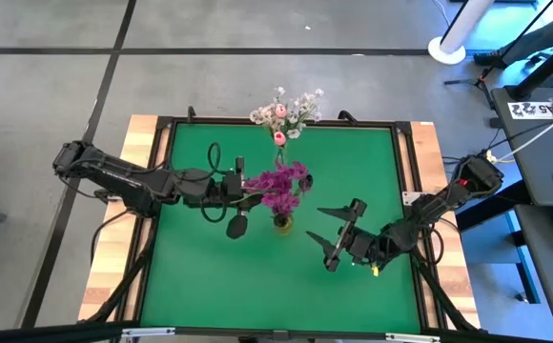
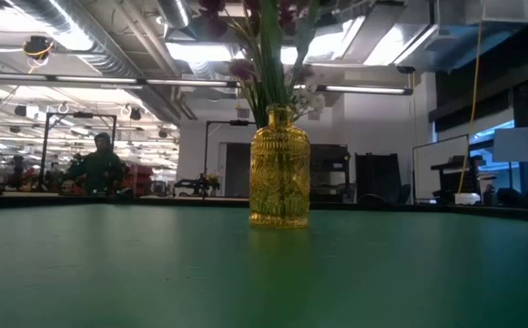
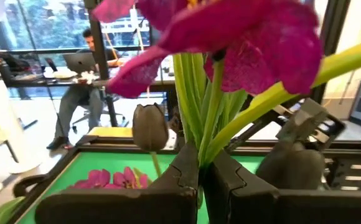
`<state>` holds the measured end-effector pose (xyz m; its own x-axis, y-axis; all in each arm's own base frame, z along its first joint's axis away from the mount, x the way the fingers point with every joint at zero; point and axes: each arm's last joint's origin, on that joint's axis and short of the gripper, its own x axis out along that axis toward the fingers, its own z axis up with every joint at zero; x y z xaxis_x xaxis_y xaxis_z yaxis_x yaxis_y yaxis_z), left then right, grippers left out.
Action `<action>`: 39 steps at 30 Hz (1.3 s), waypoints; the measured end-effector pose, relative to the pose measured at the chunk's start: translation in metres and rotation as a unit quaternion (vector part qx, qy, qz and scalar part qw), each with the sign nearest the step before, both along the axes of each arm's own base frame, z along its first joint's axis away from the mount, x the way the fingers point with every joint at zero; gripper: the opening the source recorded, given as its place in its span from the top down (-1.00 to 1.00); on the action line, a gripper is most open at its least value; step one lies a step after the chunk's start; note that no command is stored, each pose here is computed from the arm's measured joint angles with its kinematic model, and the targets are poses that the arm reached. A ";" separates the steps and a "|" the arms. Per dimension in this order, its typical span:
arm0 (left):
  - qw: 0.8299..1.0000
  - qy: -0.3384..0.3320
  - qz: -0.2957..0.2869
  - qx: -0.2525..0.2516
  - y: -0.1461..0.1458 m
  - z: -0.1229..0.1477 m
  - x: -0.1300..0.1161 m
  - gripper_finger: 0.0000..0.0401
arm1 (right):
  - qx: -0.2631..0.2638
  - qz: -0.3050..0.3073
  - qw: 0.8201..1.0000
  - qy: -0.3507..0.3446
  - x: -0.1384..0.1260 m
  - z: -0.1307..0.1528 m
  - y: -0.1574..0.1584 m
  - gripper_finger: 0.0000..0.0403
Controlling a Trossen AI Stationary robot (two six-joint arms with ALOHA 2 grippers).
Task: Sort flowers into vase by color
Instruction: Put the violet flower into the yellow transparent vase
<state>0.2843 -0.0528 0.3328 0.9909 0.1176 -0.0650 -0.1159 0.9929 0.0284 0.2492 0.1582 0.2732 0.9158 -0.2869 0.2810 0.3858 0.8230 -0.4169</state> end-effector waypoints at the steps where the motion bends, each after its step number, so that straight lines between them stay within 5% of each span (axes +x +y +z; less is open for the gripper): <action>1: 1.000 -0.001 -0.004 -0.001 0.000 0.000 0.000 1.00 | 0.001 -0.002 1.000 -0.001 0.000 0.000 0.000 -0.46; 39: 0.996 0.076 -0.012 -0.035 0.004 -0.031 0.019 1.00 | -0.003 -0.029 1.000 0.003 -0.001 0.001 -0.002 -0.46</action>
<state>0.3028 -0.0488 0.3015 0.9715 0.0832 -0.2219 -0.0913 0.9955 -0.0264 0.2480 0.1563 0.2745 0.8994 -0.3384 0.2768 0.4303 0.7969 -0.4241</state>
